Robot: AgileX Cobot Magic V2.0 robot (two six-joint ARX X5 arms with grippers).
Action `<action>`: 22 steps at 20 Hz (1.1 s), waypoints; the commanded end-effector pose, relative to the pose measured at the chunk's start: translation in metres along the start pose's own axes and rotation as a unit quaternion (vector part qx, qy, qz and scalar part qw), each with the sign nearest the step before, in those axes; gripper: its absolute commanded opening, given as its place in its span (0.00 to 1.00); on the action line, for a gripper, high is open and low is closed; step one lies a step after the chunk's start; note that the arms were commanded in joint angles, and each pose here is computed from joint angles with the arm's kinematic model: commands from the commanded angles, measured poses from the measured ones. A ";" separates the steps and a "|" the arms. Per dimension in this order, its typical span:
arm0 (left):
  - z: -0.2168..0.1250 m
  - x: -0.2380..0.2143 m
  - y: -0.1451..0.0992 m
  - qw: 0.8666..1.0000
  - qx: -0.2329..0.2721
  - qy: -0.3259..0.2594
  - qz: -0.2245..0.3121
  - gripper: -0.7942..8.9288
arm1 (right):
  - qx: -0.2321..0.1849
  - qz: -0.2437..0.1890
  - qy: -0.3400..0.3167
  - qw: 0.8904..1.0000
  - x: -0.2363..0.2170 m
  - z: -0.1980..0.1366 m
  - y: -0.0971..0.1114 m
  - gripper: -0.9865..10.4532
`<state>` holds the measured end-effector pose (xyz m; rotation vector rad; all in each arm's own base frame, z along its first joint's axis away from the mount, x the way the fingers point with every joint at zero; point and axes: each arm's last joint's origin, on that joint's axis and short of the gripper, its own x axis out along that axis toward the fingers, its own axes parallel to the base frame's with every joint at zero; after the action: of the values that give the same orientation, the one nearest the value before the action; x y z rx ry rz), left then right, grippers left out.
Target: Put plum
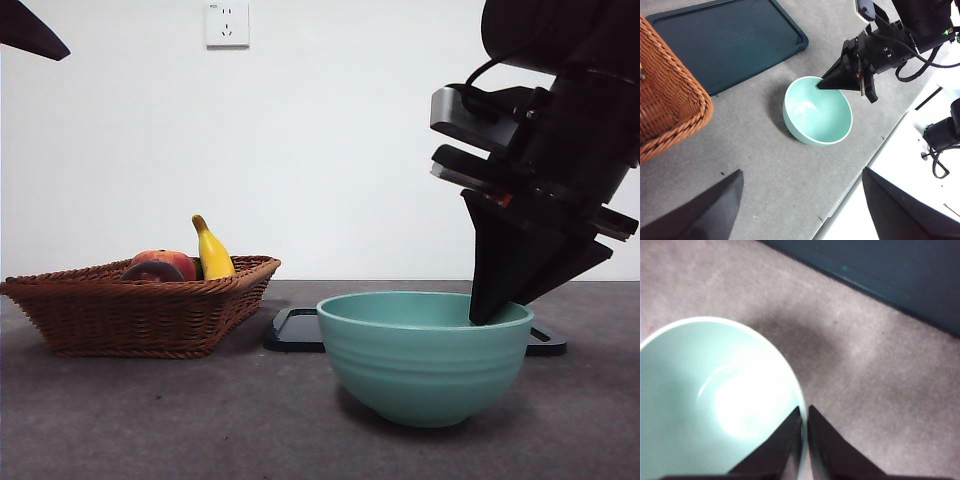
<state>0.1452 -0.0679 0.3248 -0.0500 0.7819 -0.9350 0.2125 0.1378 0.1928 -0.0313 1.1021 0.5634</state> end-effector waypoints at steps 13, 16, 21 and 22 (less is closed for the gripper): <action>0.006 -0.003 -0.002 1.000 0.014 -0.008 -0.003 0.47 | 0.006 0.001 0.016 1.000 0.003 -0.002 0.004 0.29; 0.005 -0.003 -0.002 1.000 0.013 -0.007 -0.003 0.47 | 0.007 -0.013 -0.001 1.000 -0.005 0.002 0.004 0.34; 0.005 -0.003 -0.002 1.000 0.013 -0.008 -0.003 0.47 | -0.014 -0.033 -0.069 0.997 -0.051 0.012 0.012 0.35; 0.005 -0.003 -0.002 1.000 0.013 -0.008 -0.003 0.47 | -0.019 -0.032 -0.082 0.996 -0.062 0.013 0.014 0.35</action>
<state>0.1449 -0.0678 0.3245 -0.0506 0.7858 -0.9346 0.1948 0.1256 0.2539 -0.0362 0.9330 0.5111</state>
